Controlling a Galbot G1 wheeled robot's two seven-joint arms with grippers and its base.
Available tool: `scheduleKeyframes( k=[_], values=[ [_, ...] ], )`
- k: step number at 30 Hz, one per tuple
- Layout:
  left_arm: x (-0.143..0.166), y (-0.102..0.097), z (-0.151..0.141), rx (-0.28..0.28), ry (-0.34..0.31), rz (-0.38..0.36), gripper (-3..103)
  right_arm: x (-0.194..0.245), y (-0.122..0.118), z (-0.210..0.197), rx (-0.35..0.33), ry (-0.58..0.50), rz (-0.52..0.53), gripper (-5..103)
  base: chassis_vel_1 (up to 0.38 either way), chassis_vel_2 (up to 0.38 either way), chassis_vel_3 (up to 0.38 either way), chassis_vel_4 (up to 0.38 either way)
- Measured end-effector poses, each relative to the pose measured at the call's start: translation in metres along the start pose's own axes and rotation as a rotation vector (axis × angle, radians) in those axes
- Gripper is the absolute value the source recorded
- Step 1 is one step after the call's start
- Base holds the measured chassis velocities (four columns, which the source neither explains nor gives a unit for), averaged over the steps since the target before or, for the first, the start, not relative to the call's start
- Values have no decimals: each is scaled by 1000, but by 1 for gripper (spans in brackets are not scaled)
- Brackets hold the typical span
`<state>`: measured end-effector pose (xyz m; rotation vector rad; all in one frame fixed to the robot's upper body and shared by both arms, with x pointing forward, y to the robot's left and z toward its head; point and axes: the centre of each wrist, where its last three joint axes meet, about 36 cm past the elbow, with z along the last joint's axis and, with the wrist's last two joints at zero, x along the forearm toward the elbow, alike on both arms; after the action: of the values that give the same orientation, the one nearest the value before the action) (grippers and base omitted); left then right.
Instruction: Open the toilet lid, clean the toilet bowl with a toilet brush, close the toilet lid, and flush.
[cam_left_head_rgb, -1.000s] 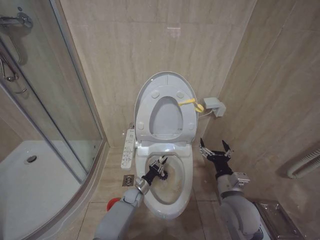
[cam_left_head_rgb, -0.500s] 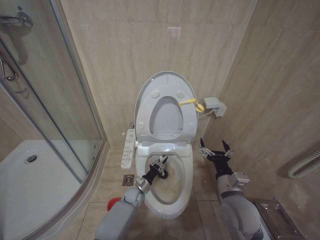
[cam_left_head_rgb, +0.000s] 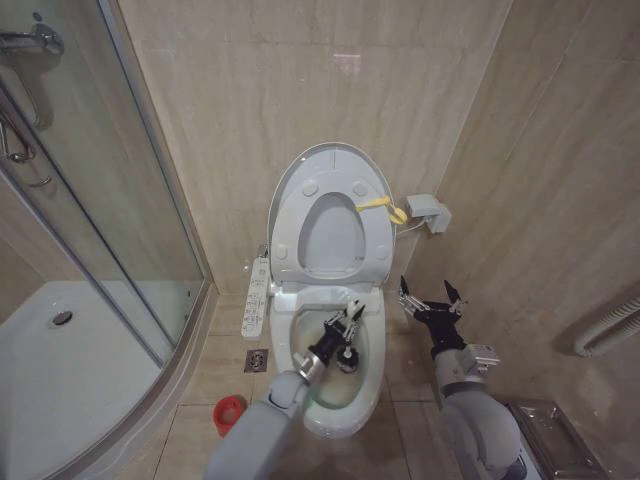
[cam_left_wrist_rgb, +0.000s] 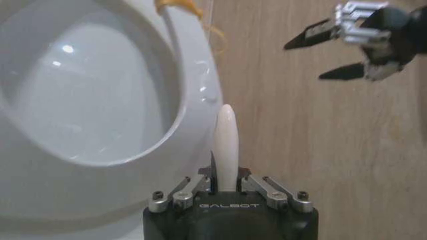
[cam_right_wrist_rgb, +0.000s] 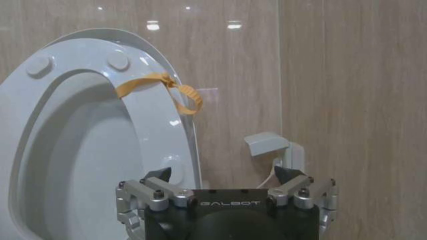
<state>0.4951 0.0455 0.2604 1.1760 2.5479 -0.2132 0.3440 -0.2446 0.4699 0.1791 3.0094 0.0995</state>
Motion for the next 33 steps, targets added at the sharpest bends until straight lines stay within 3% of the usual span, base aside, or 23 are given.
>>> scheduleKeyframes(
  k=[3,10,19,27,33],
  values=[
    [0,-11,1,16,-4,9,20,0,0,0,0,0,0,100,0,0,0,0],
    [16,0,27,-11,66,-5,20,0,0,0,0,0,0,100,0,0,0,0],
    [-18,-4,3,5,-4,12,20,0,0,0,0,0,0,100,0,0,0,0],
    [10,-7,29,8,72,18,20,0,0,0,0,0,0,100,0,0,0,0],
    [-10,-11,7,20,13,30,20,0,0,0,0,0,0,100,0,0,0,0]
  ],
)
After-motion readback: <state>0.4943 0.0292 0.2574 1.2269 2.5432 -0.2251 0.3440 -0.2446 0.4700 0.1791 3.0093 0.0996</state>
